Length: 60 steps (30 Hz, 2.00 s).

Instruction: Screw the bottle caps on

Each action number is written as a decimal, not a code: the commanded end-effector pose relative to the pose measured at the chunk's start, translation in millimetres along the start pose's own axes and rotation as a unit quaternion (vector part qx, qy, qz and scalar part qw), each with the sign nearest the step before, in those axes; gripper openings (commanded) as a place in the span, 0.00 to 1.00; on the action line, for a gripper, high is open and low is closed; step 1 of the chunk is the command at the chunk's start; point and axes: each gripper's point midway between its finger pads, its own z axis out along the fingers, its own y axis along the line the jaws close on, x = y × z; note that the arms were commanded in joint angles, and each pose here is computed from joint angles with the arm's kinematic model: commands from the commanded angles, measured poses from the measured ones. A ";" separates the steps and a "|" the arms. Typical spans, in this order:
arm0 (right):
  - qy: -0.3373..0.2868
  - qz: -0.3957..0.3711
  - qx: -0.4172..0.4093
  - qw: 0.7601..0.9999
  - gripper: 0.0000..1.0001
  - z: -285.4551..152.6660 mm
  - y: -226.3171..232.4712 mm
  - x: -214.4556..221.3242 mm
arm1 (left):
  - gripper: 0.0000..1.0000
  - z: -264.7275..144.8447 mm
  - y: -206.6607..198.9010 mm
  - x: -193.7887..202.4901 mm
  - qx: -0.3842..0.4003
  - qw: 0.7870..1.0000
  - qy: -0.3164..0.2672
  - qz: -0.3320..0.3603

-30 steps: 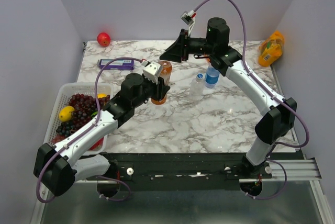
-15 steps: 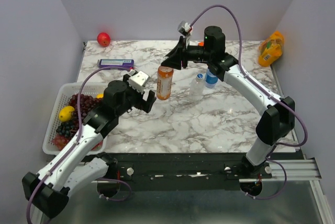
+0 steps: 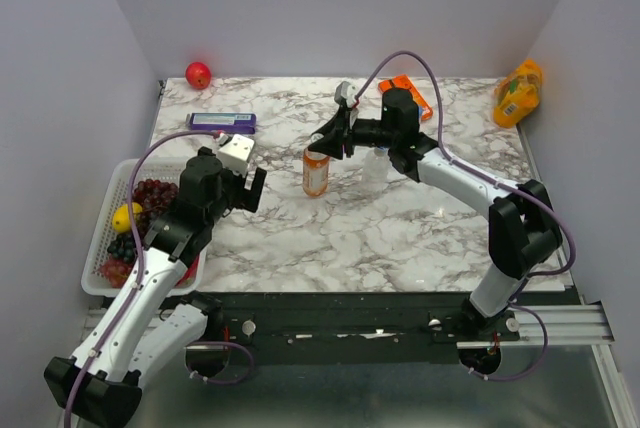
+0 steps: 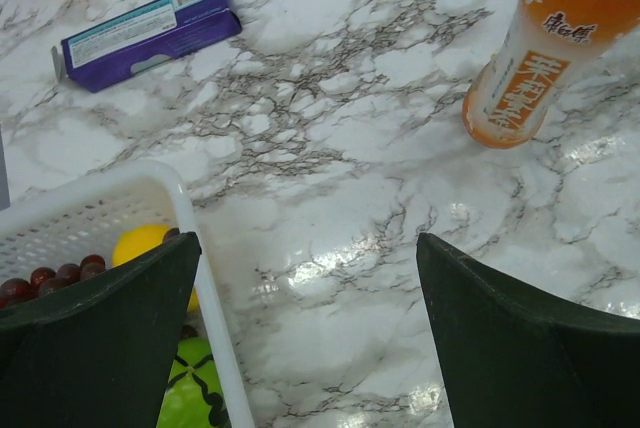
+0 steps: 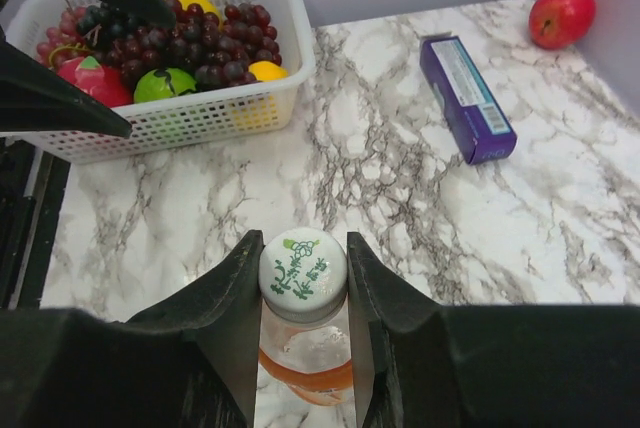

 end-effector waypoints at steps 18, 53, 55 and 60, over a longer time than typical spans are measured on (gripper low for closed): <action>-0.006 -0.061 -0.020 0.998 0.36 12.1 -4.0 21.2 | 0.99 21.4 11.1 16.5 -0.019 0.999 0.046 0.003; 0.021 -0.004 0.042 0.999 0.66 30.3 -45.5 27.7 | 0.99 26.5 0.6 22.7 0.009 0.999 0.052 0.000; 0.022 -0.003 0.043 0.999 0.66 30.7 -47.3 26.1 | 0.99 27.1 0.0 22.2 0.010 0.999 0.051 0.000; 0.021 -0.004 0.043 0.999 0.66 31.6 -48.4 25.3 | 0.99 27.3 -0.5 22.8 0.012 0.999 0.053 0.001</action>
